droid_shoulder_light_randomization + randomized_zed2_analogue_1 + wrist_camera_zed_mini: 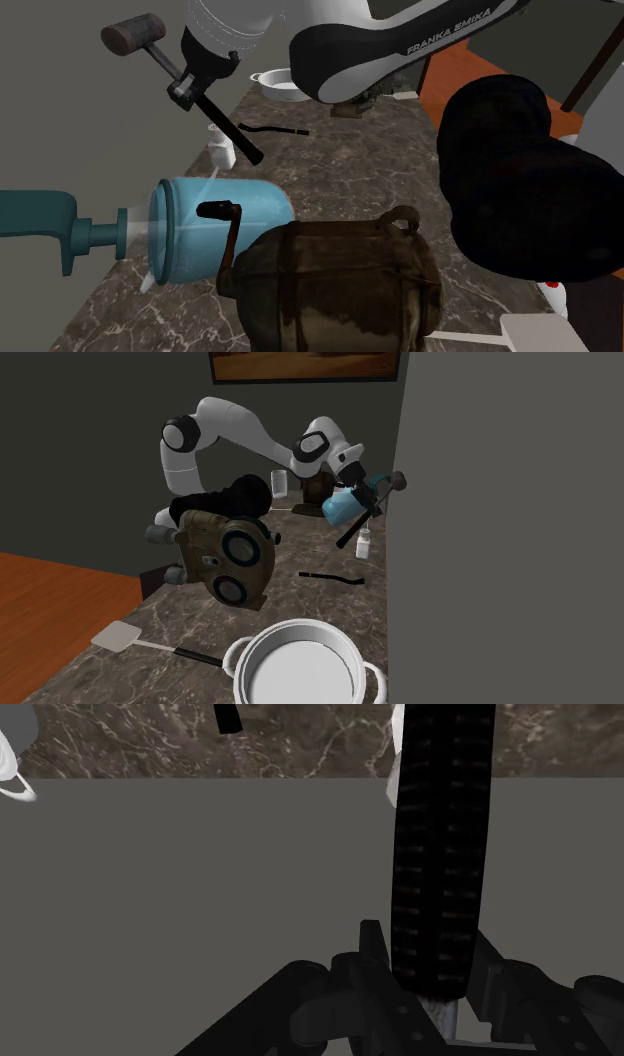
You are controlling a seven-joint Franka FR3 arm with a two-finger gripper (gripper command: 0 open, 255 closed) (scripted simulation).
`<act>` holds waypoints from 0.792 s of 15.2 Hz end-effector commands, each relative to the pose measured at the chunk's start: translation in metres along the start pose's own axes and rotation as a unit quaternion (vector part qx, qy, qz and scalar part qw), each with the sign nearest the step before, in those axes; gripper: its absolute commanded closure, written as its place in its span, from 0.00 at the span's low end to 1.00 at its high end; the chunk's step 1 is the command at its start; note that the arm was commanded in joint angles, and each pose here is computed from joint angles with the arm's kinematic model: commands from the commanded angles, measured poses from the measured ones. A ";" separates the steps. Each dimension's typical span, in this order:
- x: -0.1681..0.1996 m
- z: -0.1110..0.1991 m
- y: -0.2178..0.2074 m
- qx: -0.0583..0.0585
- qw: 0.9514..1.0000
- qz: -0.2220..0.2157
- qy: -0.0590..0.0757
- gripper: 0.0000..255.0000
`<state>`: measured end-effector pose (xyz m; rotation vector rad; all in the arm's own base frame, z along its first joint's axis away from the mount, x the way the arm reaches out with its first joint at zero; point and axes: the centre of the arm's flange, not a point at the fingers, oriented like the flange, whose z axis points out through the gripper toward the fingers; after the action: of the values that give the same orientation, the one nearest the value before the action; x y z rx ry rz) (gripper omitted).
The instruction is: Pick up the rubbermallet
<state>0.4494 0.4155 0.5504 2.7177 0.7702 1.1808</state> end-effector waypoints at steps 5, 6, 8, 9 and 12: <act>0.021 -0.022 0.009 0.000 1.000 0.000 0.000 1.00; 0.025 -0.026 0.010 0.000 1.000 0.000 0.000 1.00; 0.032 -0.033 0.013 0.000 1.000 0.000 0.000 1.00; 0.035 -0.037 0.015 0.000 1.000 0.000 0.000 1.00; 0.043 -0.045 0.018 0.000 1.000 0.000 0.000 1.00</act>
<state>0.4496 0.4151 0.6119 2.7177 0.7703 1.1811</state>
